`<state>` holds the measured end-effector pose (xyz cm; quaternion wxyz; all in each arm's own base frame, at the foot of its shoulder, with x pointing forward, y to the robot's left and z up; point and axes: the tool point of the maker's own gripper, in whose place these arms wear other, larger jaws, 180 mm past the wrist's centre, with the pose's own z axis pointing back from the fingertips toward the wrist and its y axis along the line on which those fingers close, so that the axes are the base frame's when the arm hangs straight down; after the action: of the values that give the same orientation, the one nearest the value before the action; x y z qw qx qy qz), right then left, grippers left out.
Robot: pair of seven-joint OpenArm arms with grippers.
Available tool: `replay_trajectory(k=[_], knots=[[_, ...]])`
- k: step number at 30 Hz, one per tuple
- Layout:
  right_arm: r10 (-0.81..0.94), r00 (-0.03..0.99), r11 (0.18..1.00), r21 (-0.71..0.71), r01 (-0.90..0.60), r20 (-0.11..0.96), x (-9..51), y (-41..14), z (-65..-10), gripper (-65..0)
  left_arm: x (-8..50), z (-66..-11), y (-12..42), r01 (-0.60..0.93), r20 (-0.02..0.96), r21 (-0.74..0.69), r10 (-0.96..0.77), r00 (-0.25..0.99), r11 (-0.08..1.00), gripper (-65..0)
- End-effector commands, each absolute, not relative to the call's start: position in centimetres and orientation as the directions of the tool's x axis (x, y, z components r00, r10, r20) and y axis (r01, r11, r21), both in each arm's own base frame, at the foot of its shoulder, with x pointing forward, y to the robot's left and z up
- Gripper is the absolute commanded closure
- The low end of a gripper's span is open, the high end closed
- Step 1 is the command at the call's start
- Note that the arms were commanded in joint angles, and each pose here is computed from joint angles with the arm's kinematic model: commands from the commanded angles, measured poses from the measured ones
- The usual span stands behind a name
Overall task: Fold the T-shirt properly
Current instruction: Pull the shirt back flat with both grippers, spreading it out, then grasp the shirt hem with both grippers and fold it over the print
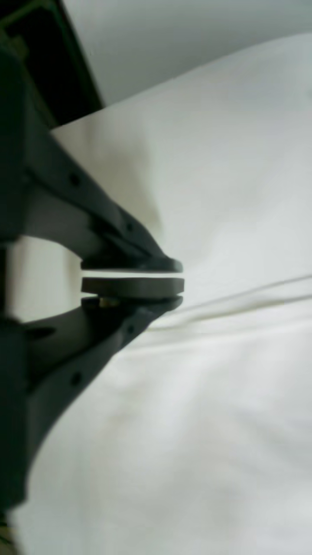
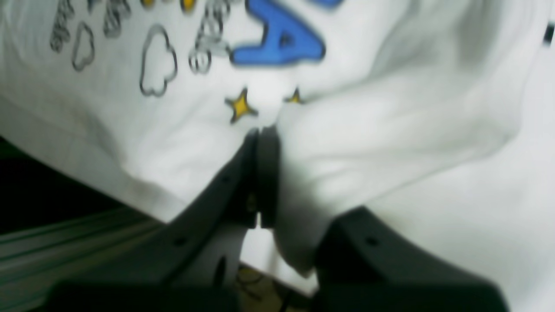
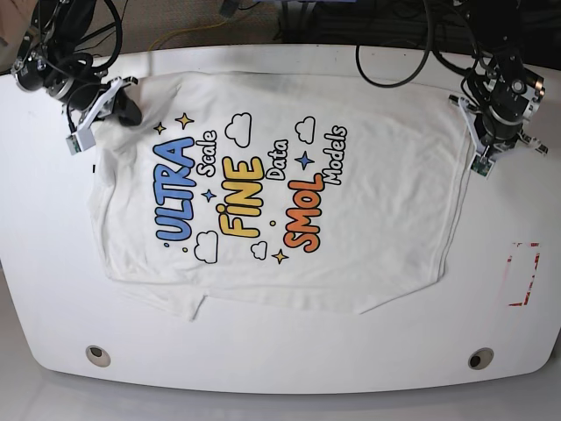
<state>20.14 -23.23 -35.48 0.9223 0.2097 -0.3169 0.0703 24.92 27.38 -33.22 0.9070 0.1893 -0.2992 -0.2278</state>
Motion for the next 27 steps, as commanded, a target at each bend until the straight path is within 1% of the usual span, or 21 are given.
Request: replay_trajectory(k=[1,3,7,13,14,16,20,23,24,26,27], knots=[[0.002,0.75,0.902,0.323,-0.287,0.662,21.4,-23.4,-34.1,0.0,26.2,-31.6,27.9,0.27,0.479,0.517,-0.536,0.695,0.813,0.0],[-0.003,0.751,0.904,0.323,-0.281,0.661,21.7,-23.6,-34.2,0.0,26.3,-31.5,28.2,0.266,0.465,0.524,-0.533,0.706,0.809,0.0],[-0.018,0.774,0.912,0.329,-0.247,0.632,21.4,-24.4,-35.3,0.0,25.3,-31.7,29.4,0.265,0.402,0.537,-0.519,0.754,0.801,-0.4],[-0.026,0.784,0.913,0.335,-0.234,0.62,21.2,-24.5,-35.9,0.0,25.0,-32.1,29.9,0.269,0.385,0.536,-0.515,0.766,0.8,-0.8],[-0.027,0.785,0.912,0.337,-0.235,0.619,21.2,-24.4,-35.9,0.0,24.9,-32.3,29.9,0.271,0.381,0.532,-0.513,0.769,0.802,-2.6],[-0.027,0.784,0.911,0.338,-0.235,0.62,21.2,-24.4,-35.9,0.0,24.8,-32.6,29.8,0.272,0.382,0.525,-0.508,0.772,0.807,-9.4],[-0.027,0.783,0.911,0.337,-0.236,0.621,21.3,-24.4,-35.9,0.0,24.1,-33.1,29.6,0.231,0.406,0.493,-0.457,0.791,0.839,-33.1],[-0.026,0.783,0.912,0.336,-0.237,0.622,21.3,-24.4,-35.8,0.0,23.9,-33.3,29.5,0.187,0.464,0.436,-0.398,0.792,0.88,-46.4],[-0.025,0.782,0.911,0.336,-0.238,0.623,21.3,-24.4,-35.8,0.0,23.9,-33.3,29.3,0.182,0.486,0.412,-0.384,0.785,0.893,-49.3],[-0.027,0.782,0.911,0.337,-0.237,0.623,21.3,-24.4,-35.8,0.0,23.8,-33.4,28.7,0.187,0.511,0.366,-0.365,0.779,0.912,-50.3],[-0.027,0.779,0.911,0.336,-0.239,0.627,21.5,-24.4,-35.7,0.0,23.4,-33.5,28.7,0.202,0.507,0.348,-0.365,0.781,0.915,-49.9]])
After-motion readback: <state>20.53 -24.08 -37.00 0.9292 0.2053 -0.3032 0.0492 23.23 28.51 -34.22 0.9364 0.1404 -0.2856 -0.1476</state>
